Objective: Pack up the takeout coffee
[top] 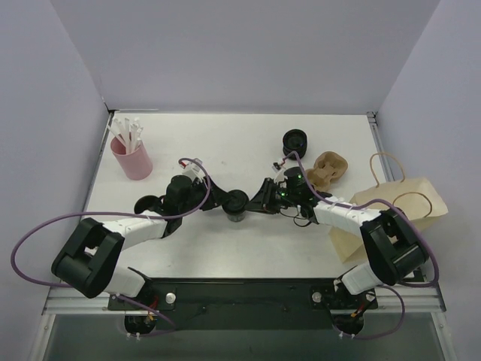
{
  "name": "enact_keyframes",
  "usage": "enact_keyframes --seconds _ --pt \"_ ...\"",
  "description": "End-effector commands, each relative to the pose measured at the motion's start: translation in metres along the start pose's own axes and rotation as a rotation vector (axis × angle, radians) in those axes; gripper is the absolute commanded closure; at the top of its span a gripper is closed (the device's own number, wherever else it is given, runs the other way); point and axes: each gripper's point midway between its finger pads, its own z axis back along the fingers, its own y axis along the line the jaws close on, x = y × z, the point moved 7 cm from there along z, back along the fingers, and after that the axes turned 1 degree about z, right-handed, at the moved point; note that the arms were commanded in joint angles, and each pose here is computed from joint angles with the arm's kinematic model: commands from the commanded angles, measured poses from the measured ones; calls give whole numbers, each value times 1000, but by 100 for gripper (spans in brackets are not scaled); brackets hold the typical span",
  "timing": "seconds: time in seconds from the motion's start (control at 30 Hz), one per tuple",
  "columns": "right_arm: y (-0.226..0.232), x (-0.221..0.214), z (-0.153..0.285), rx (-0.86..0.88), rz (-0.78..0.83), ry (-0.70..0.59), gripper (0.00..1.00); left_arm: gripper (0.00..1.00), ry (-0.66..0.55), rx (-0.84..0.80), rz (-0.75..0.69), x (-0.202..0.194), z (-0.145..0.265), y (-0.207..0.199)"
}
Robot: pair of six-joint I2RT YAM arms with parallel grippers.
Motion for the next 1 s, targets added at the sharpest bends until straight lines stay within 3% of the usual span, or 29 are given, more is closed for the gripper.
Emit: enact_keyframes --seconds 0.0,0.23,0.5,0.97 --pt "-40 -13 -12 -118 -31 -7 85 53 311 379 41 -79 24 83" --pt "-48 -18 -13 -137 -48 3 84 53 319 388 35 -81 24 86" --pt "-1 12 8 2 2 -54 70 54 324 423 22 -82 26 92" --pt "15 32 14 78 19 -38 69 54 320 423 24 -81 27 91"
